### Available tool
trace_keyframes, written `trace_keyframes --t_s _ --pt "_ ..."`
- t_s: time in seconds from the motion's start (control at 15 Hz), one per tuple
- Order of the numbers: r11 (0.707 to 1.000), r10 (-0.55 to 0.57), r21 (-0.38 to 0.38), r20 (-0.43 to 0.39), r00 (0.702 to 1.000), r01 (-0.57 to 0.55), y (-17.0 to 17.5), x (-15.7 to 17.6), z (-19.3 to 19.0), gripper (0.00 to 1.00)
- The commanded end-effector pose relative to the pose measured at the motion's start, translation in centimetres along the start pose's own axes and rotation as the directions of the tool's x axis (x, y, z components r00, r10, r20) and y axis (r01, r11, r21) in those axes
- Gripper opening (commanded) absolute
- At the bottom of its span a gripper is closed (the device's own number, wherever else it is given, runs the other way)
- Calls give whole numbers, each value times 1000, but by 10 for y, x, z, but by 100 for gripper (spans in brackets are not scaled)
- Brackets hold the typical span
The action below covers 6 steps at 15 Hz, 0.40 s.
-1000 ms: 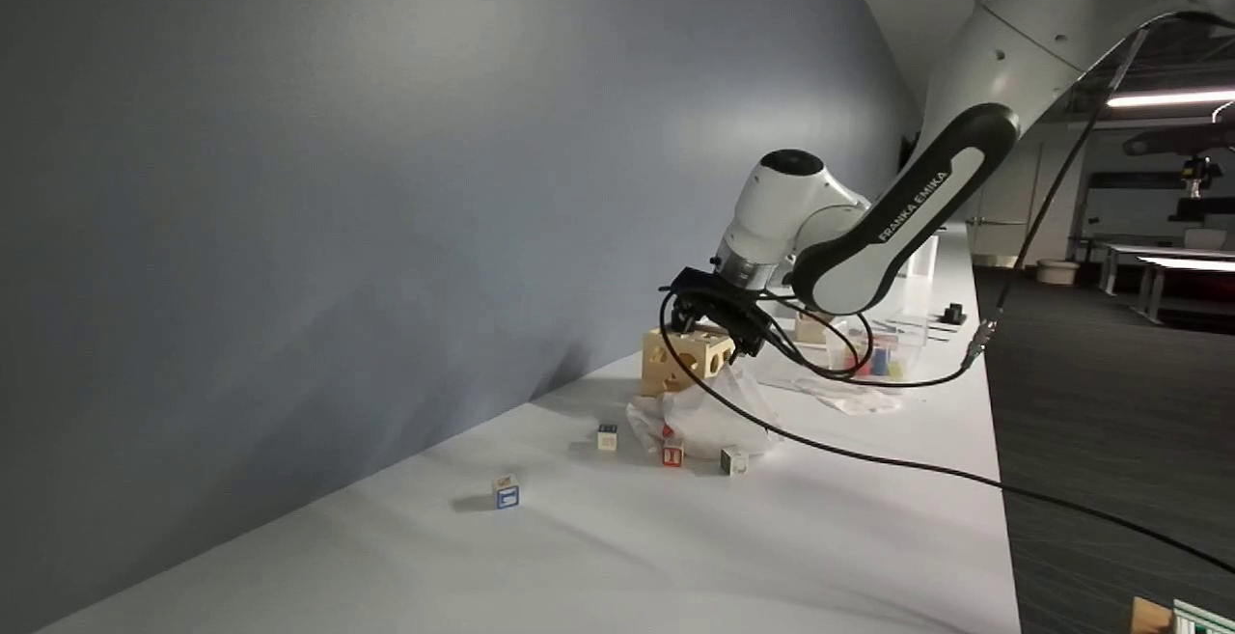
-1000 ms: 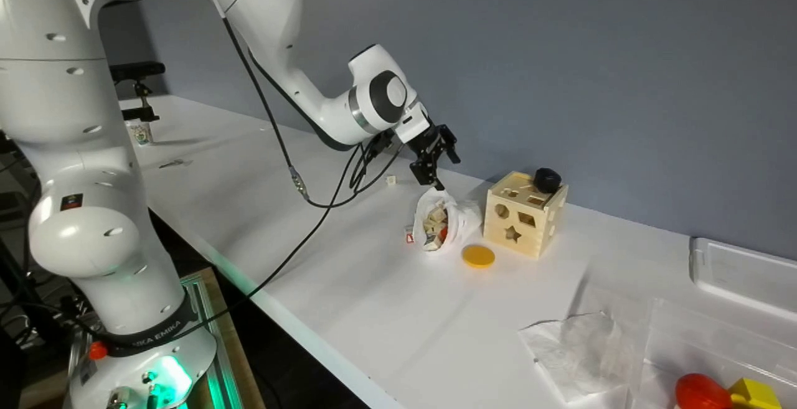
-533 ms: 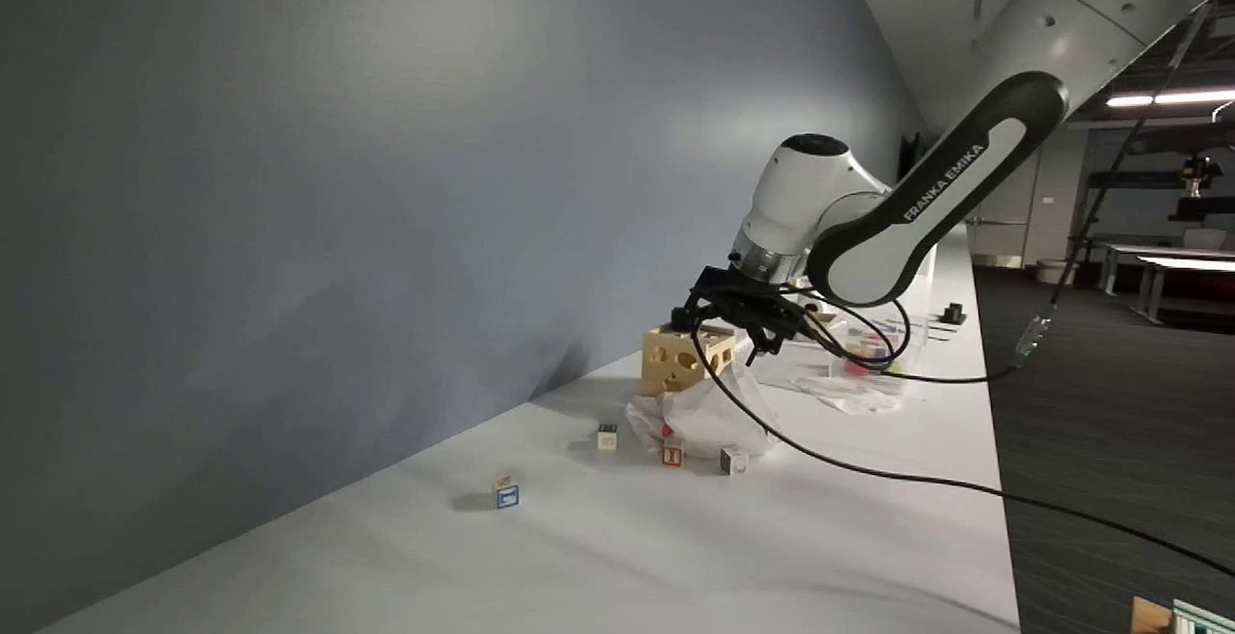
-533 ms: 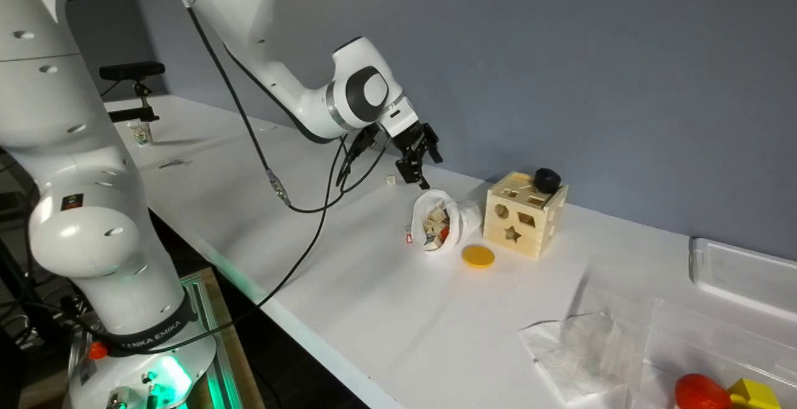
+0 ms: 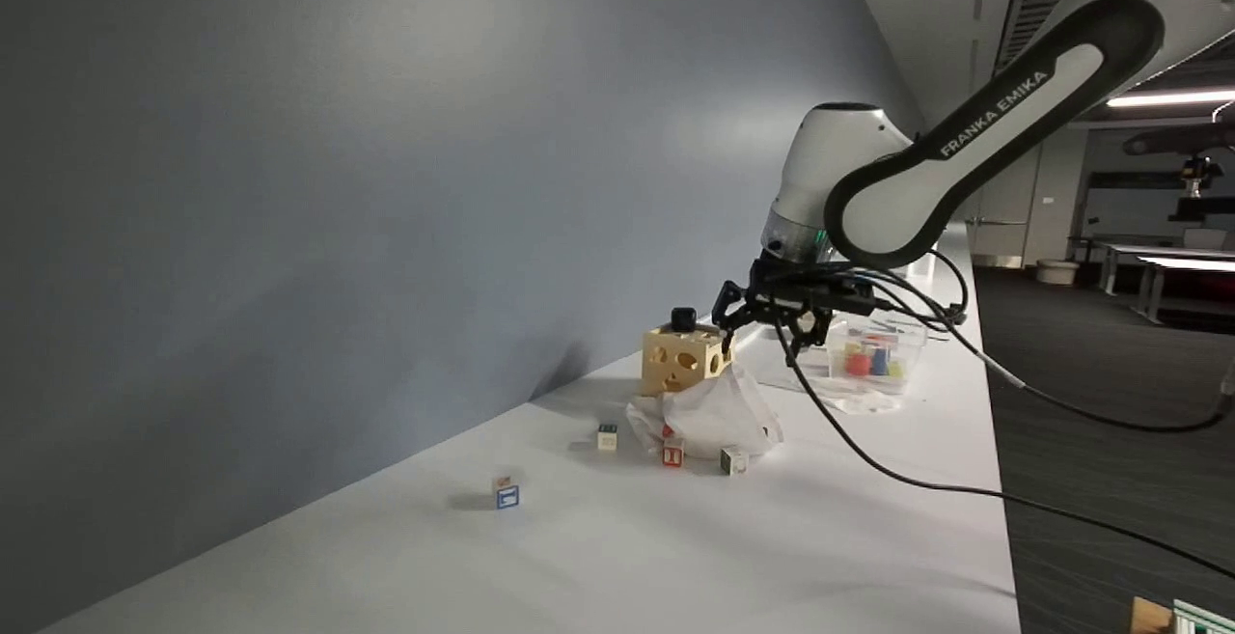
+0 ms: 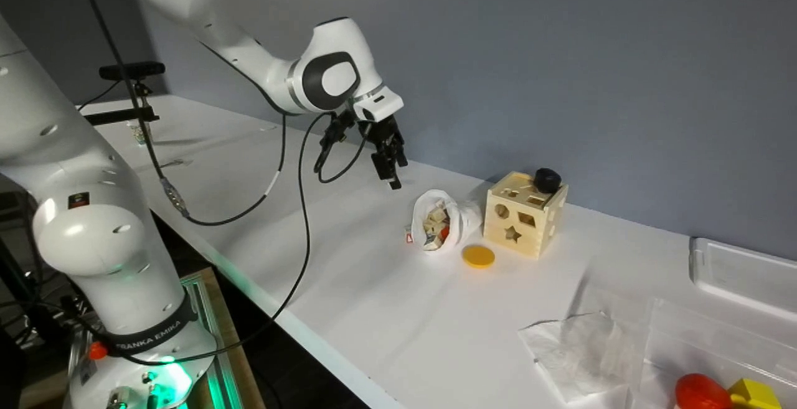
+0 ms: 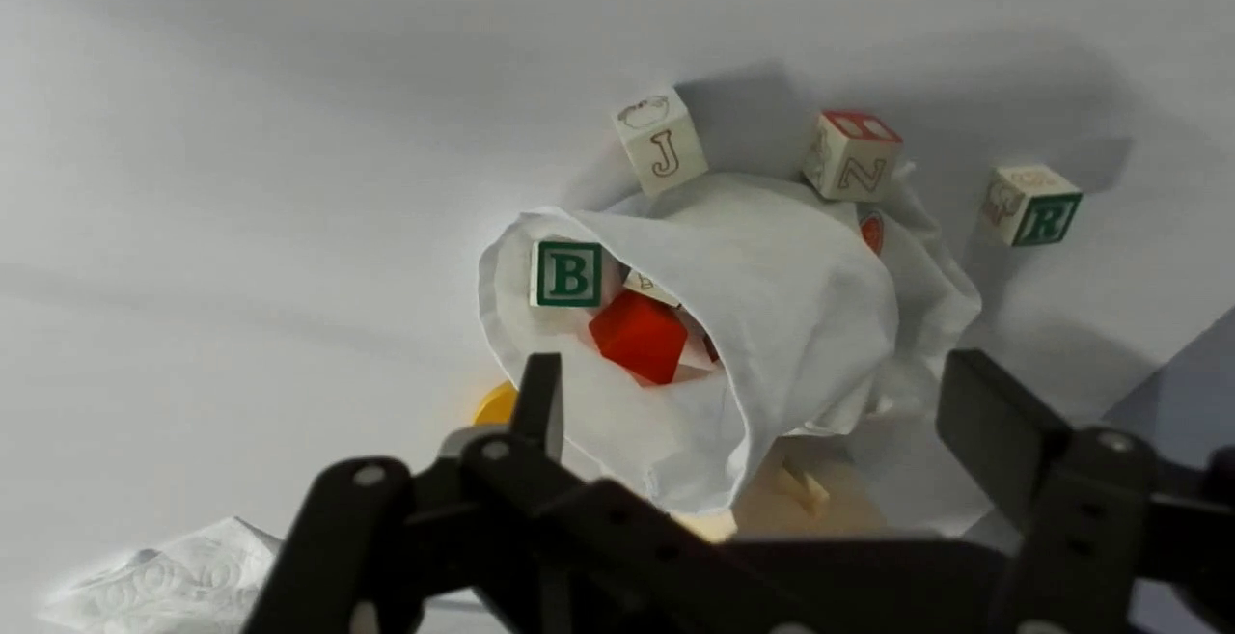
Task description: Put the block into the carrier bag
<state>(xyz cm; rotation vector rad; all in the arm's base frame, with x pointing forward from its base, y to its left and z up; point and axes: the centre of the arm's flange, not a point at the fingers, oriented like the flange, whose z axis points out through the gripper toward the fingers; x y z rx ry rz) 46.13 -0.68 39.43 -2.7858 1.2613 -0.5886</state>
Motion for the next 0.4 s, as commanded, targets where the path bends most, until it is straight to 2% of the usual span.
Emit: trace_keyframes --t_s 0.0,0.07,0.13,0.33 --pt "982 -187 1 21 982 187 22 -2 -26 100" --pt "979 -202 12 -14 979 202 24 -1 -28 100" --pt "989 -145 -6 9 989 145 8 1 -14 100" --pt "982 -187 -4 -6 982 187 14 5 -21 100"
